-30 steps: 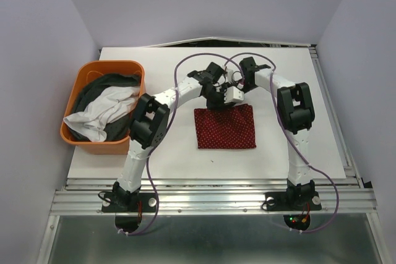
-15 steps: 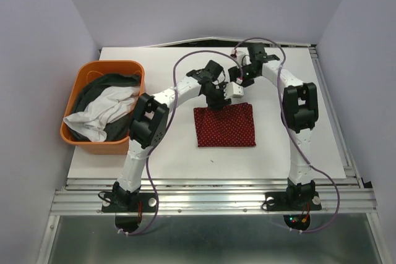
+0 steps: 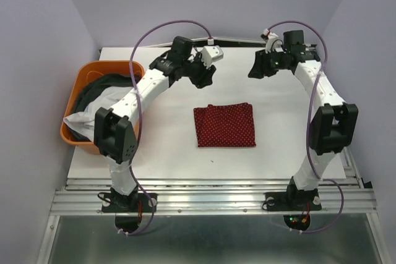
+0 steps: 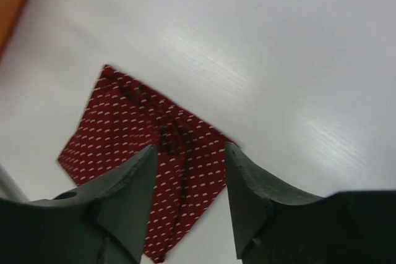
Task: Fold and stack the skirts
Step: Fold the skirt
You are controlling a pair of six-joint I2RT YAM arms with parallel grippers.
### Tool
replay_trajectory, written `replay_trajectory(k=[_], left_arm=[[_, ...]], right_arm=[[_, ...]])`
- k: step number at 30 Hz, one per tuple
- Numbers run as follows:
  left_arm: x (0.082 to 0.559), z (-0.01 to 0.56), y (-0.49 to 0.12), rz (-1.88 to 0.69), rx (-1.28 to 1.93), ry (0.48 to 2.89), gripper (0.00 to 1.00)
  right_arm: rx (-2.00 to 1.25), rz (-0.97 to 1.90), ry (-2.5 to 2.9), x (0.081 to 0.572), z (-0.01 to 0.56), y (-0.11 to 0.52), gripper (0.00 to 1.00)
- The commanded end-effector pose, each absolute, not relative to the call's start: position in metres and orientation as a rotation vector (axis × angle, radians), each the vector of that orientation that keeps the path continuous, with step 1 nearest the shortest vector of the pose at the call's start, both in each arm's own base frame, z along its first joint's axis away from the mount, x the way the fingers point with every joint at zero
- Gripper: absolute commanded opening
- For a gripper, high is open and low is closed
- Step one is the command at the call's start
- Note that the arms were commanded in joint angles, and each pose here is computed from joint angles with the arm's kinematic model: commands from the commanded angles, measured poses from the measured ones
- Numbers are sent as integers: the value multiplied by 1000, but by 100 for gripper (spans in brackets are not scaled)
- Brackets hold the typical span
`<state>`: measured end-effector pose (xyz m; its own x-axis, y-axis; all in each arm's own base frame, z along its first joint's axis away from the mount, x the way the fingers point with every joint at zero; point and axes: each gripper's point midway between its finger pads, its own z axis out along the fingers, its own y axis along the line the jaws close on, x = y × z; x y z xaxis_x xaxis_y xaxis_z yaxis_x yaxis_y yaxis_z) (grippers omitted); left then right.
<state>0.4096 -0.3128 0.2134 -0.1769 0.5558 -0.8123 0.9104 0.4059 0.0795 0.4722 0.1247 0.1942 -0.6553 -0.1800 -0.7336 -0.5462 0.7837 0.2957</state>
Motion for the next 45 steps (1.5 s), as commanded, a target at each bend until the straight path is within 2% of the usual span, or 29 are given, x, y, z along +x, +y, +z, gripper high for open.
replay_trajectory(k=[1, 4, 9, 17, 21, 26, 29, 33, 34, 38, 42, 43, 45], left_arm=[[350, 224, -330, -949, 1107, 1919, 49], [318, 199, -336, -1195, 977, 2026, 45], [312, 174, -350, -1370, 837, 2055, 42], [342, 99, -348, -1327, 670, 2231, 41], [362, 71, -330, -1319, 483, 2322, 41], [377, 55, -318, -1287, 410, 2379, 39], [380, 60, -320, -1284, 433, 2363, 39], [381, 92, -319, -1257, 531, 2284, 47], [382, 118, -318, -1229, 583, 2208, 52], [384, 177, -298, -1017, 671, 2041, 64], [387, 220, -263, -779, 625, 1984, 69], [386, 238, -252, -723, 585, 1958, 81], [386, 249, -238, -665, 508, 1964, 86]], right_arm=[[-600, 1013, 2155, 412, 227, 168, 49], [-608, 1165, 2169, 378, 217, 186, 45], [-620, 1327, 2264, 348, 166, 203, 44], [-546, 1310, 2426, 369, 84, 200, 44], [-531, 1159, 2499, 383, 53, 189, 43], [-500, 1085, 2520, 398, 45, 185, 43], [-488, 1092, 2483, 408, 63, 188, 45], [-492, 1085, 2391, 415, 112, 192, 58], [-504, 1071, 2344, 414, 137, 192, 65], [-533, 993, 2264, 404, 183, 185, 77], [-606, 845, 2234, 388, 209, 188, 79], [-603, 734, 2267, 384, 205, 196, 79], [-557, 599, 2288, 376, 206, 198, 83]])
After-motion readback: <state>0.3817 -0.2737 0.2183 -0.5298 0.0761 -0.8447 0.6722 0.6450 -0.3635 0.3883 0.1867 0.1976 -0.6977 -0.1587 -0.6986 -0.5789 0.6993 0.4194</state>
